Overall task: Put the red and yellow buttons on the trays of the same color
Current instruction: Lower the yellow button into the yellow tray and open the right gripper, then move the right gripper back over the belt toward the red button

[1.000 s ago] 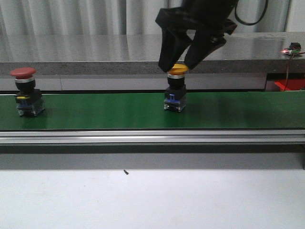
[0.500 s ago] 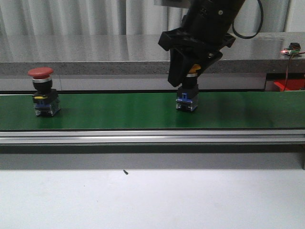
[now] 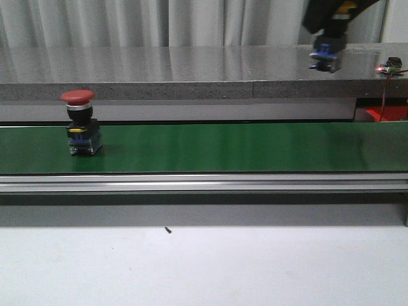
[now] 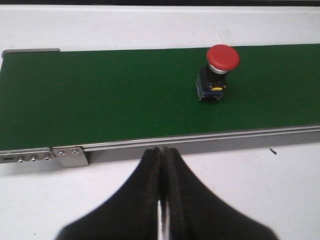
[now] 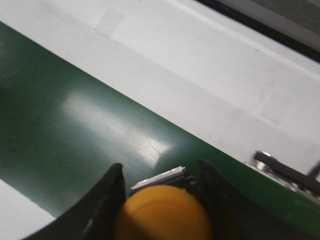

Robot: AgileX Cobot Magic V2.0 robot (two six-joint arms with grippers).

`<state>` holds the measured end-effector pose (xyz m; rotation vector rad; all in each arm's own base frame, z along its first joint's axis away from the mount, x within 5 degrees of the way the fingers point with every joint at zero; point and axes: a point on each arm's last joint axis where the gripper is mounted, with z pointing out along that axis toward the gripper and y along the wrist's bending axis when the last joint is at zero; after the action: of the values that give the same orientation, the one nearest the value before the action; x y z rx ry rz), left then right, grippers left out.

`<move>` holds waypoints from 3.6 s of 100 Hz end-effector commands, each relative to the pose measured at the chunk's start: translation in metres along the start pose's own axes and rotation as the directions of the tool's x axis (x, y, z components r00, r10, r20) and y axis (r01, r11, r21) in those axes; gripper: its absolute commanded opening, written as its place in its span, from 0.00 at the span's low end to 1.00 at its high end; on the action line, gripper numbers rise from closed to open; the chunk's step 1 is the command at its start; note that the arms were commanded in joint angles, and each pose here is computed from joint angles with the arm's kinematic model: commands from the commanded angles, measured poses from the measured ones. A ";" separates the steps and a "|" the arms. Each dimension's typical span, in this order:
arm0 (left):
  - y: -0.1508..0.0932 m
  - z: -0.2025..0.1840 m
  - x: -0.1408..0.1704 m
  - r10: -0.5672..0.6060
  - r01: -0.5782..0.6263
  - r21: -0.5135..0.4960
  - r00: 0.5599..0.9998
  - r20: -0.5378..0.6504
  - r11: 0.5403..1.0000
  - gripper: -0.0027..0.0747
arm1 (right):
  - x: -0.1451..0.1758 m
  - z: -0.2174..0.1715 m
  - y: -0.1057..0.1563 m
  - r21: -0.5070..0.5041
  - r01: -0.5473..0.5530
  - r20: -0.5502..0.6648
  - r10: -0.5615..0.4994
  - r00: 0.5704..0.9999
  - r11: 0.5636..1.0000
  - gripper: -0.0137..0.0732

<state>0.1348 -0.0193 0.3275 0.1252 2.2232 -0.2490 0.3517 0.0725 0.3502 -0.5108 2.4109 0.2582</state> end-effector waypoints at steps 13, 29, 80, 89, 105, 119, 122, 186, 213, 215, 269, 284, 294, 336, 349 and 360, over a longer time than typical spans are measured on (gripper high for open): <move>-0.002 -0.006 -0.011 -0.004 0.004 0.007 0.997 0.083 1.000 0.01 | 0.022 -0.056 -0.046 0.131 -0.140 0.112 0.126 0.986 0.981 0.27; -0.002 -0.006 -0.011 -0.004 0.004 0.007 0.997 0.083 1.000 0.01 | 0.050 -0.073 -0.080 0.212 -0.267 0.120 0.247 0.962 0.940 0.27; -0.002 -0.006 -0.013 -0.008 0.007 0.004 0.994 0.105 1.000 0.01 | 0.135 -0.083 -0.158 0.381 -0.613 0.226 0.574 0.787 0.692 0.27; -0.002 -0.006 -0.013 -0.008 0.007 0.004 0.994 0.105 1.000 0.01 | 0.149 -0.081 -0.163 0.397 -0.638 0.235 0.599 0.765 0.660 0.27; -0.002 -0.006 -0.013 -0.008 0.008 0.004 0.994 0.106 1.000 0.01 | 0.172 -0.075 -0.170 0.420 -0.679 0.257 0.638 0.726 0.602 0.27; -0.002 -0.006 -0.013 -0.008 0.008 0.004 0.994 0.106 1.000 0.01 | 0.191 -0.066 -0.172 0.439 -0.697 0.265 0.660 0.703 0.566 0.27; -0.002 -0.006 -0.013 -0.008 0.008 0.004 0.994 0.106 1.000 0.01 | 0.194 -0.064 -0.172 0.443 -0.698 0.269 0.660 0.702 0.562 0.27; -0.002 -0.006 -0.014 -0.008 0.008 0.002 0.994 0.111 1.000 0.01 | 0.229 -0.021 -0.186 0.482 -0.703 0.242 0.692 0.680 0.523 0.28; -0.002 -0.006 -0.014 -0.008 0.008 0.002 0.994 0.113 1.000 0.01 | 0.228 -0.021 -0.187 0.488 -0.696 0.251 0.679 0.690 0.527 0.71; -0.002 -0.006 -0.014 -0.008 0.008 0.002 0.994 0.113 1.000 0.01 | 0.228 -0.021 -0.187 0.488 -0.696 0.251 0.679 0.690 0.528 0.74; -0.002 -0.006 -0.014 -0.008 0.008 0.002 0.994 0.113 1.000 0.01 | 0.190 -0.063 -0.157 0.484 -0.643 0.380 0.519 0.766 0.594 0.78; -0.002 -0.006 -0.014 -0.008 0.008 0.002 0.994 0.113 1.000 0.01 | 0.165 -0.055 -0.128 0.450 -0.550 0.340 0.434 0.834 0.703 0.78; -0.002 -0.006 -0.014 -0.008 0.008 0.002 0.994 0.113 1.000 0.01 | 0.148 -0.045 -0.106 0.408 -0.470 0.283 0.381 0.880 0.782 0.78; -0.002 -0.006 -0.014 -0.009 0.009 0.003 0.994 0.113 1.000 0.01 | 0.099 -0.025 -0.025 0.219 -0.163 0.099 0.144 0.985 0.962 0.78; -0.002 -0.006 -0.014 -0.009 0.009 0.003 0.994 0.113 1.000 0.01 | 0.091 -0.026 -0.009 0.177 -0.085 0.066 0.074 0.995 0.981 0.78; -0.002 -0.006 -0.014 -0.009 0.009 0.003 0.994 0.113 1.000 0.01 | 0.082 -0.028 0.000 0.149 -0.038 0.054 0.030 0.998 0.988 0.78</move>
<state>0.1356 -0.0190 0.3284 0.1212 2.2100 -0.2451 0.2772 0.0336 0.2942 -0.3339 2.4636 0.1153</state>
